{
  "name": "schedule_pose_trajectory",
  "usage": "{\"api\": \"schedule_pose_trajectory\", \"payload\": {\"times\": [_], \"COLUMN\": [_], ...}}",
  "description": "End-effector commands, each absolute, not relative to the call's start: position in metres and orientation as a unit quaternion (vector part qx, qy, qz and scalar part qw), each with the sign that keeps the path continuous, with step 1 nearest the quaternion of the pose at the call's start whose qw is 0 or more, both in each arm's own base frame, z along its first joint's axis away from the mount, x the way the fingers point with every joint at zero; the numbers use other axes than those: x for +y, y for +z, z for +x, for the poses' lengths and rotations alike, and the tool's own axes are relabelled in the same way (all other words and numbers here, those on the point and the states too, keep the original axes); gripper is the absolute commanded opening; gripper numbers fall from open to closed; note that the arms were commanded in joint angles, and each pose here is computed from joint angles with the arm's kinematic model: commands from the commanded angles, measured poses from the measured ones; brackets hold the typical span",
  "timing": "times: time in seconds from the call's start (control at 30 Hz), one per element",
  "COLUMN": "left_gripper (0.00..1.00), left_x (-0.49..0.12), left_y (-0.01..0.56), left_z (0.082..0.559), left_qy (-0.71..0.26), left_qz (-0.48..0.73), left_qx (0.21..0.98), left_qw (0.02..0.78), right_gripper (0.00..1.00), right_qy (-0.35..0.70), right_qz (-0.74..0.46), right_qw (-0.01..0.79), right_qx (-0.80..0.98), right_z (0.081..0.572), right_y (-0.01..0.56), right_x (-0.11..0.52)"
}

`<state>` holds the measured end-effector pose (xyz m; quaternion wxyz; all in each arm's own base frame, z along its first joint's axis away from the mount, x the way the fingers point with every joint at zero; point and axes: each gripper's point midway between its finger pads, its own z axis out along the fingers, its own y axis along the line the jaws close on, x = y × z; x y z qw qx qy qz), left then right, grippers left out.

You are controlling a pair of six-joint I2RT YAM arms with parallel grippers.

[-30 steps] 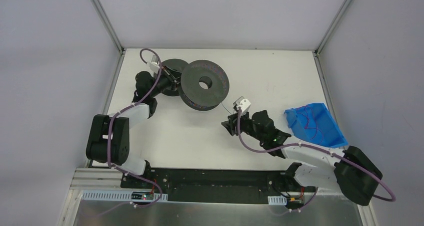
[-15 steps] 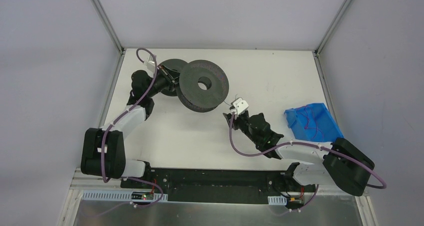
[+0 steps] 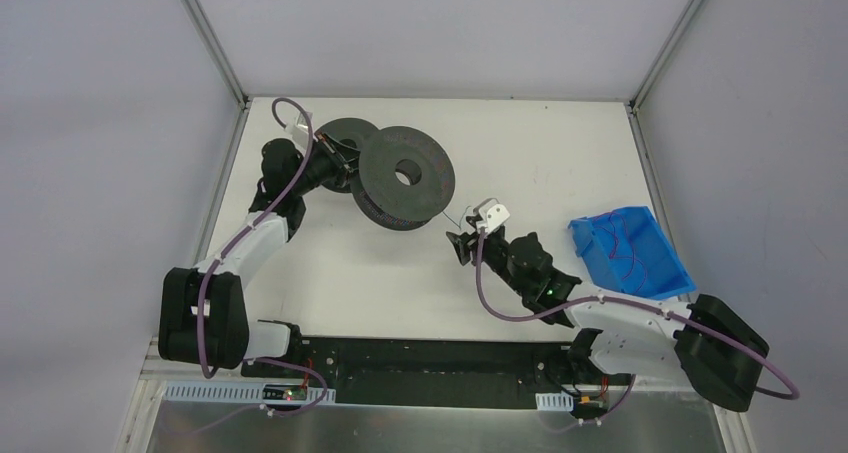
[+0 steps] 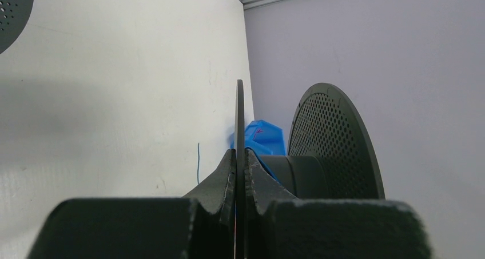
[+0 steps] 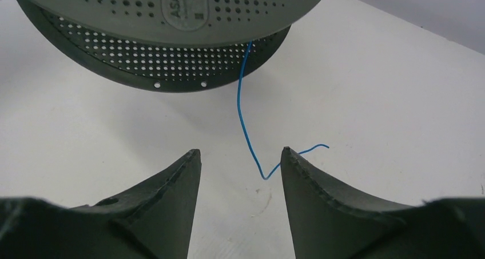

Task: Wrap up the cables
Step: Wrap the cable around the cable reel.

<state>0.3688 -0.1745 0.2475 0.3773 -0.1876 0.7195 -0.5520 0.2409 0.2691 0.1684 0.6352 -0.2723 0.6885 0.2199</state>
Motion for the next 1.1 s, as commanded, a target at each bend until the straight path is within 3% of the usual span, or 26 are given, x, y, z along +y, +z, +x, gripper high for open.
{"api": "schedule_pose_trajectory", "payload": {"times": [0.0,0.43,0.47,0.63,1.07], "left_gripper": [0.00,0.00,0.00,0.00,0.00], "left_x": [-0.174,-0.174,-0.173,-0.171,-0.151], "left_y": [0.302,0.308,0.308,0.305,0.308], "left_z": [0.363,0.353,0.353,0.356,0.382], "left_qy": [-0.574,-0.570,-0.568,-0.563,-0.546], "left_qz": [-0.155,-0.153,-0.153,-0.168,-0.222], "left_qx": [0.681,0.689,0.690,0.691,0.682], "left_qw": [0.426,0.421,0.421,0.421,0.433], "right_gripper": [0.57,0.54,0.50,0.00,0.00], "right_qy": [0.208,0.178,0.179,0.214,0.215], "right_qz": [-0.271,-0.282,-0.282,-0.291,-0.290], "right_qw": [0.649,0.654,0.653,0.633,0.556], "right_qx": [0.680,0.679,0.679,0.685,0.749], "right_z": [0.250,0.281,0.281,0.267,0.198], "right_y": [0.172,0.152,0.151,0.146,0.112], "right_x": [0.270,0.287,0.287,0.295,0.295]}}
